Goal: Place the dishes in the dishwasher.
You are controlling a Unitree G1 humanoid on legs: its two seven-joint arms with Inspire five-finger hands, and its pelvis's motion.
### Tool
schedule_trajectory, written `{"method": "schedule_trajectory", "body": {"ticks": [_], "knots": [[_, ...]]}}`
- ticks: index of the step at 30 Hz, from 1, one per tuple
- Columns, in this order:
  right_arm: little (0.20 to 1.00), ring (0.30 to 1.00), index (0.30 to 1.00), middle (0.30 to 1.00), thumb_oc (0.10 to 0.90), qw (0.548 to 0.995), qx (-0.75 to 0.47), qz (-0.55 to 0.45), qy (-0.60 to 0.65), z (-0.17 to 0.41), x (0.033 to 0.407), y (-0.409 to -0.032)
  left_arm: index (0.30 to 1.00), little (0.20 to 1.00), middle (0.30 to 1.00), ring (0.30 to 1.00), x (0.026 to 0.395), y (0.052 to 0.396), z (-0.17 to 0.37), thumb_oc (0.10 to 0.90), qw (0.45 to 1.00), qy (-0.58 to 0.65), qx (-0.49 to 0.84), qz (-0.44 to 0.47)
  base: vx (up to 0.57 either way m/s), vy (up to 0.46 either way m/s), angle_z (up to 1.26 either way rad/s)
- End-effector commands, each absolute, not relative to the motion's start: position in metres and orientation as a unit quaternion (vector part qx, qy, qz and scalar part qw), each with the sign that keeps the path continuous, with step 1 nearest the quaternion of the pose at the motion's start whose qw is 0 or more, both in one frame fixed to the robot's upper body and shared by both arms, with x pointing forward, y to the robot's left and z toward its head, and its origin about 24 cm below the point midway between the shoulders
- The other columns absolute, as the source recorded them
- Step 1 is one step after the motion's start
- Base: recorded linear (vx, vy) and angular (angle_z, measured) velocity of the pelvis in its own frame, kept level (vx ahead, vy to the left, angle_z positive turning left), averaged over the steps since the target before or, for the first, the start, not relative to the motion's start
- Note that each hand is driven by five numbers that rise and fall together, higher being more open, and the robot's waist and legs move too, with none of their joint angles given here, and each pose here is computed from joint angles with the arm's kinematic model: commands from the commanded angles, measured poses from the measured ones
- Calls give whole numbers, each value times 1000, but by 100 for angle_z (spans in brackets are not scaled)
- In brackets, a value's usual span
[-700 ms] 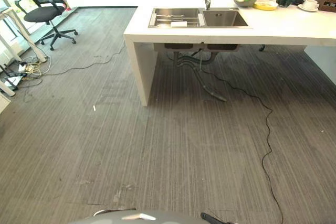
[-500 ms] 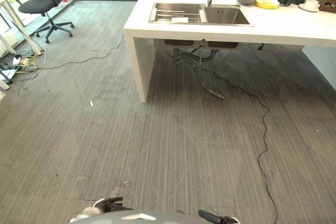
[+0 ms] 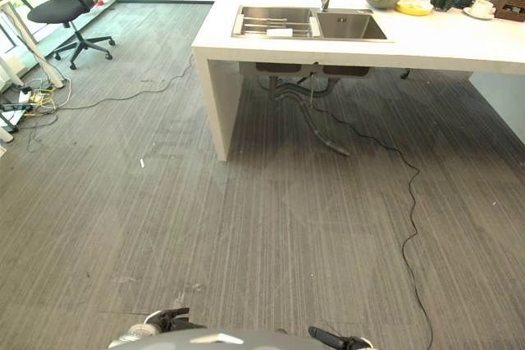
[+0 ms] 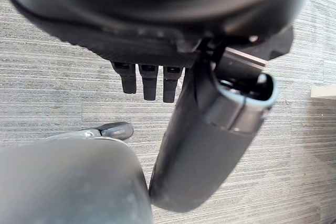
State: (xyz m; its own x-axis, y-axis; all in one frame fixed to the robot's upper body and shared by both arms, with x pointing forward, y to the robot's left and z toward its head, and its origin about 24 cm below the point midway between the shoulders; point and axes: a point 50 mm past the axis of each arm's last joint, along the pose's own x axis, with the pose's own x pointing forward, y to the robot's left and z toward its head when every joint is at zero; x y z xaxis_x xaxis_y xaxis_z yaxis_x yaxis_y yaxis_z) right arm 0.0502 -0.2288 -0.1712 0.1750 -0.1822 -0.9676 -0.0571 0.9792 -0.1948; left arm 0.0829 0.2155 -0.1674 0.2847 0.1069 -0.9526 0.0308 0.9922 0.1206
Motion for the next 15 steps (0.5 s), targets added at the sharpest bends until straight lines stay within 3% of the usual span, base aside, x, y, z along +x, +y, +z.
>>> {"method": "schedule_trajectory", "body": {"ticks": [1, 15], "knots": [[900, 900, 900, 900, 800, 756, -95, -75, 643, -168, 55, -242, 900, 900, 900, 900, 76, 202, -173, 800, 778, 625, 67, 8, 0, 0, 0], [900, 900, 900, 900, 800, 761, -79, -87, 638, -167, 61, -242, 900, 900, 900, 900, 70, 212, -172, 800, 766, 638, 64, 46, 2, -12, 0]]}}
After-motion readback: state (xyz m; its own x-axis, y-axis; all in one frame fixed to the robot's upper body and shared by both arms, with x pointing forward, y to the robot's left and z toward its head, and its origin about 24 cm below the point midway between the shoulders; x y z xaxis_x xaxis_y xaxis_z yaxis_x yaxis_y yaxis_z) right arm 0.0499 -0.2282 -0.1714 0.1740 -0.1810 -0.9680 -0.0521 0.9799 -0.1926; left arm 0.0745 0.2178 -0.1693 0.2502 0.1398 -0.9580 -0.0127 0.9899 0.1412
